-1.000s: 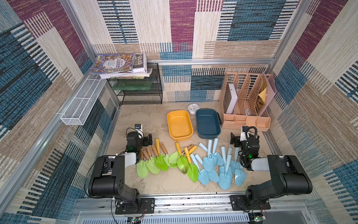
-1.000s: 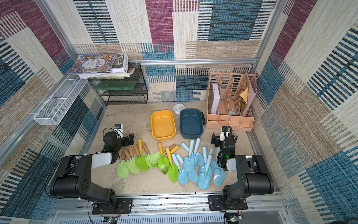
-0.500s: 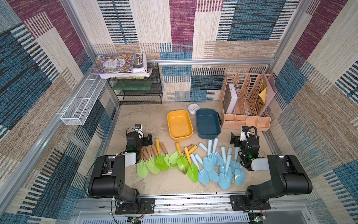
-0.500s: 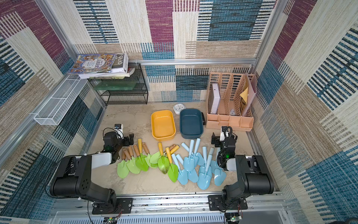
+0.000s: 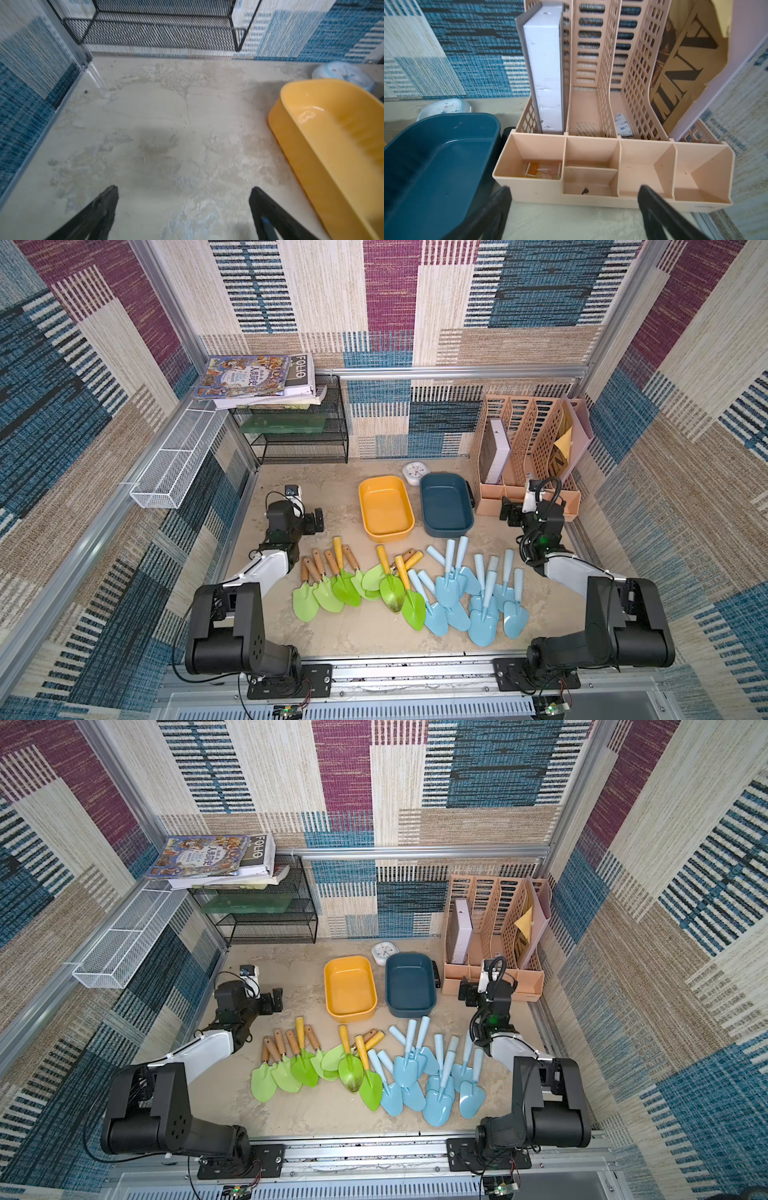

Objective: Sort the small shovels by color and place them into the storage box
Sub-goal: Pick up the shovel from the center of the board.

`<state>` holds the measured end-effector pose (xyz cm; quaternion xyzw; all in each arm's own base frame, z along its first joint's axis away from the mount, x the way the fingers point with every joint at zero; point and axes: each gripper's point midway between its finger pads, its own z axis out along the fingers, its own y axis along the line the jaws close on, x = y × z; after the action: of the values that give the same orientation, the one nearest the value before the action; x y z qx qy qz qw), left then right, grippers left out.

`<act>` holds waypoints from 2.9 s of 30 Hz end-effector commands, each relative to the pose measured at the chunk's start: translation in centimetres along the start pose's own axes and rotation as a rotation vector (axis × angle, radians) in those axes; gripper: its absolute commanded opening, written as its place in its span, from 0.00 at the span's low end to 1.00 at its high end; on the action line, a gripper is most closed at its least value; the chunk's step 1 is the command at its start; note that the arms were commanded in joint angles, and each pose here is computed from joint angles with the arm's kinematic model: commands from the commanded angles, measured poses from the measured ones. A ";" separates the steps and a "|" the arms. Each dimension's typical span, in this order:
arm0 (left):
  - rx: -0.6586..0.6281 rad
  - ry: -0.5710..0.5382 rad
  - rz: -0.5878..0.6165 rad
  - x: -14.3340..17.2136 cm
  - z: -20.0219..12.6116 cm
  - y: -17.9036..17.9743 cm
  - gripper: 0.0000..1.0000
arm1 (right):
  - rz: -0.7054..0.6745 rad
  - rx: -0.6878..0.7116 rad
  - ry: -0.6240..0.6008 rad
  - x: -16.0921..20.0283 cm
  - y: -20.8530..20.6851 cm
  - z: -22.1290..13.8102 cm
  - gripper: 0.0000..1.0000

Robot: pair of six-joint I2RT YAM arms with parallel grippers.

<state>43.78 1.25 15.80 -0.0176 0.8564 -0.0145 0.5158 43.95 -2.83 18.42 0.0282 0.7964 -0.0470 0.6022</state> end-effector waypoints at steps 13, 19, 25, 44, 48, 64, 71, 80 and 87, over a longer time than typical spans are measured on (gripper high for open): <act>-0.030 0.248 -0.134 3.6 -5.4 -5.4 1.00 | 0.065 -0.149 0.499 7.0 13.8 -7.9 0.71; 0.058 0.242 -0.067 3.2 -6.2 -9.8 0.76 | 0.272 -0.250 0.605 9.6 16.9 -9.3 0.56; 0.163 0.306 0.012 4.6 -5.8 -14.3 0.72 | 0.276 -0.304 0.667 11.1 19.9 -9.7 0.45; 0.177 0.365 0.025 5.8 -6.2 -16.1 0.76 | 0.191 -0.222 0.775 15.7 21.3 -9.6 0.43; 0.177 0.368 0.017 5.8 -6.1 -16.1 0.77 | 0.197 -0.204 0.775 16.3 21.1 -9.5 0.41; 0.170 0.380 0.014 5.8 -6.2 -16.1 0.76 | 0.175 -0.286 0.763 15.4 22.1 -9.6 0.04; 0.193 0.392 0.003 5.9 -6.2 -16.6 0.77 | 0.126 -0.534 0.790 12.7 25.0 -11.5 0.02; 0.187 0.394 -0.013 5.7 -6.1 -16.6 0.89 | 0.160 -0.599 0.692 3.8 24.8 -8.0 0.01; 0.196 0.424 -0.038 6.6 -6.0 -16.9 0.88 | 0.134 -0.488 0.582 -1.5 21.7 -0.3 0.02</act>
<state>35.79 -15.57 13.69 0.0268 0.9383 -0.1006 0.3298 44.88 20.06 19.60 -0.0413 0.9106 0.2213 0.3465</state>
